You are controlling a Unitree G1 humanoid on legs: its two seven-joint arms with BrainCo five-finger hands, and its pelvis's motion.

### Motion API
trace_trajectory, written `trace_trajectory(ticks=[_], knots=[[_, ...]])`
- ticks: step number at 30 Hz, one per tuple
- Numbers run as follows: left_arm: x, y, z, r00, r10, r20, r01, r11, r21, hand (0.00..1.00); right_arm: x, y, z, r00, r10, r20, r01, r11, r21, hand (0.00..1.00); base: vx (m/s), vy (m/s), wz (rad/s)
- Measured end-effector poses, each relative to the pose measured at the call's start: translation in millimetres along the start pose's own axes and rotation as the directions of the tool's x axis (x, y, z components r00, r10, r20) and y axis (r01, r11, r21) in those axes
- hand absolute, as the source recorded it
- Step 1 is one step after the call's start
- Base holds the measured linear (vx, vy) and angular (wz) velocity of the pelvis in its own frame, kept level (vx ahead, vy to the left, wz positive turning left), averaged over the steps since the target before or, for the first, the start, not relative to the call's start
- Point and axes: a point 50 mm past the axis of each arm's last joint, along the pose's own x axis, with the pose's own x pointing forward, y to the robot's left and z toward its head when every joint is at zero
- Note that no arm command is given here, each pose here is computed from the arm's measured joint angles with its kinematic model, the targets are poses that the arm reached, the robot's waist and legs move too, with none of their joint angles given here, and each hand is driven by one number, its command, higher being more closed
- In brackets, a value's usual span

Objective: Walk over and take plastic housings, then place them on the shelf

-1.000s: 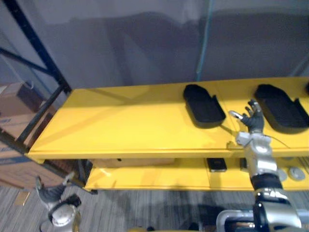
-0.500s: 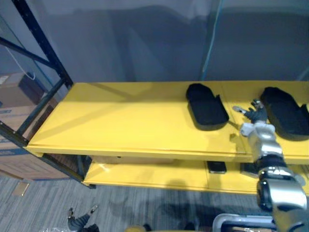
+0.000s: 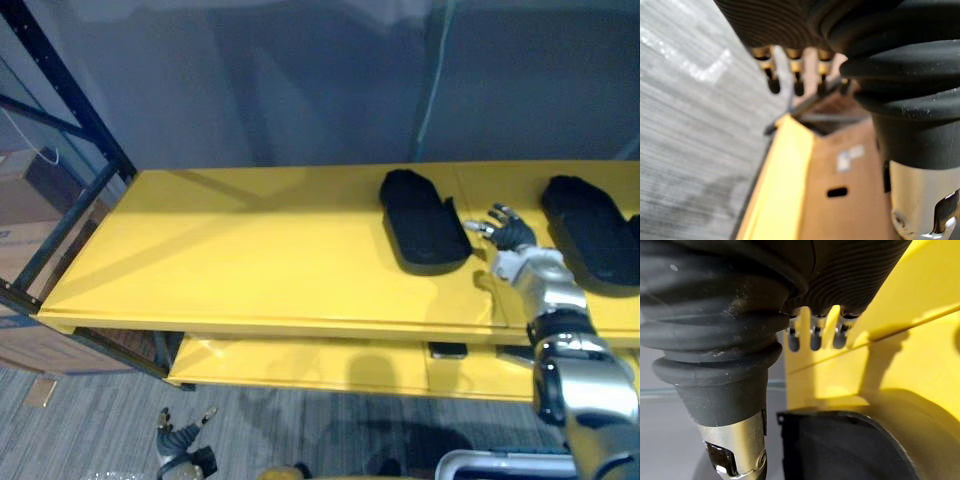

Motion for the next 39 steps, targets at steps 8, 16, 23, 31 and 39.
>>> trace_trajectory(ticks=[8, 16, 23, 31, 39], knots=[[1.6, -3.0, 3.4, 1.0, -0.008, 0.008, 0.008, 1.0, -0.002, 0.0, 0.1, 1.4, 1.8, 1.0, 0.021, 0.01, -0.021, 1.0, 0.012, 0.0, 0.03, 0.016, 0.01], [3.2, -8.1, 6.9, 0.999, -0.039, 0.007, 0.039, 0.999, -0.005, 0.0, -0.5, 4.1, 2.0, 0.999, 0.037, 0.016, -0.037, 0.999, 0.007, 0.0, 0.07, 0.001, -0.09], [4.3, -14.1, 7.6, 0.998, -0.057, -0.001, 0.057, 0.998, -0.01, 0.0, -1.6, 15.4, -0.9, 0.996, 0.075, 0.037, -0.075, 0.997, 0.007, 0.0, 0.02, -0.006, -0.02], [3.6, -13.2, 5.4, 0.998, -0.063, -0.011, 0.062, 0.998, -0.016, 0.0, -2.6, 33.3, -6.3, 0.986, 0.161, 0.04, -0.16, 0.987, -0.021, 0.0, -0.04, -0.003, 0.01], [3.0, -23.5, 9.7, 0.995, -0.102, 0.005, 0.102, 0.995, -0.009, 0.0, -16.6, 48.2, -24.1, 0.97, 0.236, 0.061, -0.233, 0.971, -0.05, 0.0, 0.03, -0.015, -0.02]])
